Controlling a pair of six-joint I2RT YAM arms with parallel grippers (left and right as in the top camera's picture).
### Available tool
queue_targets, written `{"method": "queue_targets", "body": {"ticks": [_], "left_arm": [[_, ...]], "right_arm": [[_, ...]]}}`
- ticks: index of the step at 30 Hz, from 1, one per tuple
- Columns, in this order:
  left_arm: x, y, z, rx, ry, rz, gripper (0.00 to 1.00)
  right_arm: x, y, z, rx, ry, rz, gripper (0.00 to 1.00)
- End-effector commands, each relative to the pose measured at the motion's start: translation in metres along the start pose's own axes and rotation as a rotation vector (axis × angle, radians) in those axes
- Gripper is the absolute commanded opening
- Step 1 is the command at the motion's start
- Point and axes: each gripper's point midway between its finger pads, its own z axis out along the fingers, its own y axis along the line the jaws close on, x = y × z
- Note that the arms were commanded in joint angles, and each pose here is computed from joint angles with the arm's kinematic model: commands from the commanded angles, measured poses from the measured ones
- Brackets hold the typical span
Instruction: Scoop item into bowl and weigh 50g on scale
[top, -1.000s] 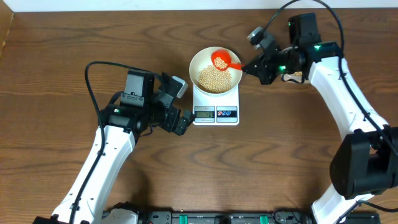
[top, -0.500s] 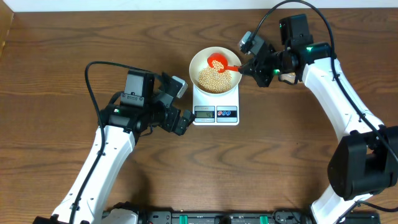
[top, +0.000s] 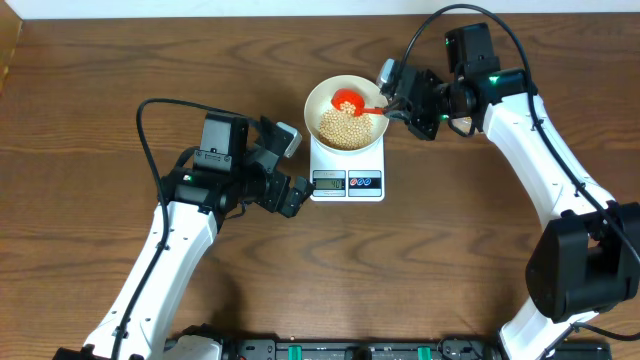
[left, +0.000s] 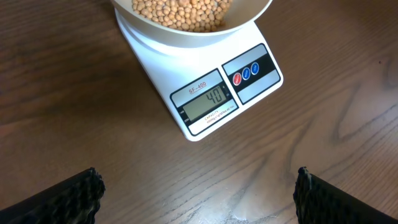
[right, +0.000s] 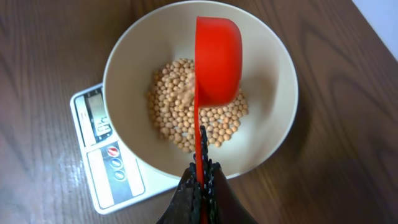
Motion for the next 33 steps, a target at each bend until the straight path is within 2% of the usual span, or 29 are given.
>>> {"method": "queue_targets", "body": {"ticks": [1, 12, 22, 33], "left_arm": [[0.001, 0.001, 0.001, -0.004, 0.007, 0.004, 1.00], [0.001, 0.001, 0.001, -0.004, 0.007, 0.004, 1.00], [0.001, 0.001, 0.001, -0.004, 0.007, 0.004, 1.00], [0.001, 0.001, 0.001, -0.004, 0.007, 0.004, 1.00]], "right_arm": [[0.000, 0.002, 0.003, -0.003, 0.005, -0.043, 0.01], [-0.009, -0.016, 0.002, 0.076, -0.016, -0.092, 0.01], [-0.015, -0.015, 0.002, 0.066, -0.050, -0.095, 0.01], [-0.033, -0.023, -0.017, 0.002, -0.222, 0.118, 0.01]]}}
